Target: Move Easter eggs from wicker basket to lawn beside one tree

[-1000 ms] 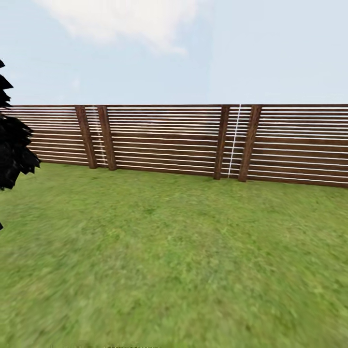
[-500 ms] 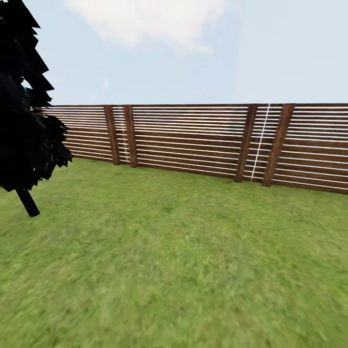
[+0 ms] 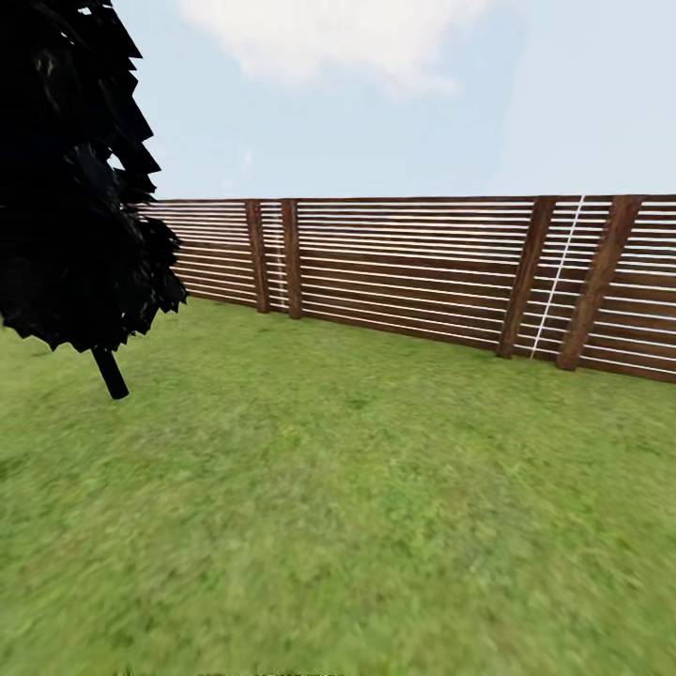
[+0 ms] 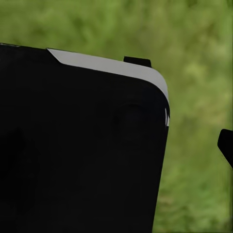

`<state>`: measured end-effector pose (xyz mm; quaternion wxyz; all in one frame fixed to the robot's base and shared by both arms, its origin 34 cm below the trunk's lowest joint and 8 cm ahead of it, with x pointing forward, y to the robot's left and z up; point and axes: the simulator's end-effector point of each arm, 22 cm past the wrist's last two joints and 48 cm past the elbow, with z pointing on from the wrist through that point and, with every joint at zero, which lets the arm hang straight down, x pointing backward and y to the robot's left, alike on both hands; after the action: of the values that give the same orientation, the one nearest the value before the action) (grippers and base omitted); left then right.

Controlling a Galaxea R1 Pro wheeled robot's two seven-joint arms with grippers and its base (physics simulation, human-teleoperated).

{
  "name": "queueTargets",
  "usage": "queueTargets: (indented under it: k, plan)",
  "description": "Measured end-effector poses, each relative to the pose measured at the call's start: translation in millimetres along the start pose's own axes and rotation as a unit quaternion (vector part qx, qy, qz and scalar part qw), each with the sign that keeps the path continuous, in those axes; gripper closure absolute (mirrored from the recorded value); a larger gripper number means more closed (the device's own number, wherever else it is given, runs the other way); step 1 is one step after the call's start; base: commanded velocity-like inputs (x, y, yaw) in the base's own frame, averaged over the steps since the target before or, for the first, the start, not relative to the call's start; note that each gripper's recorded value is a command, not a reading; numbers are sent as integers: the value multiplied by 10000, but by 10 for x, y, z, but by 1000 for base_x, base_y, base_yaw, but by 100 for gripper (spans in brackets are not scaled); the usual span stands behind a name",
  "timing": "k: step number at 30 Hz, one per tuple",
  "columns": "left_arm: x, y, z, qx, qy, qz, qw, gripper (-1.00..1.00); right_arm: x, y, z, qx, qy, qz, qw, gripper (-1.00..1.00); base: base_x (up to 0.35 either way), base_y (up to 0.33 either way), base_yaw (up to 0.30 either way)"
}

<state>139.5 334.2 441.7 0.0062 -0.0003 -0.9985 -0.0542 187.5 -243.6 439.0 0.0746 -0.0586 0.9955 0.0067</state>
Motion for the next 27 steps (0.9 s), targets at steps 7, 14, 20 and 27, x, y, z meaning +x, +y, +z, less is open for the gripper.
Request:
queueTargets:
  k: [7, 14, 20, 27]
  plan:
    - [8, 1, 0, -1, 10, 1, 10000, -100, 8, 8, 0, -2, 11, 4, 10000, -100, 0, 0, 287]
    - [8, 0, 0, 0, 10, 1, 10000, -100, 13, 9, 0, 2, 20, 10, 10000, -100, 0, 0, 294]
    - [8, 5, 0, -3, 10, 1, 10000, -100, 5, 7, 0, 6, 6, 18, 10000, -100, 0, 0, 295]
    - [8, 2, 0, -1, 11, 1, 10000, -100, 8, 7, 0, 6, 11, 18, 10000, -100, 0, 0, 295]
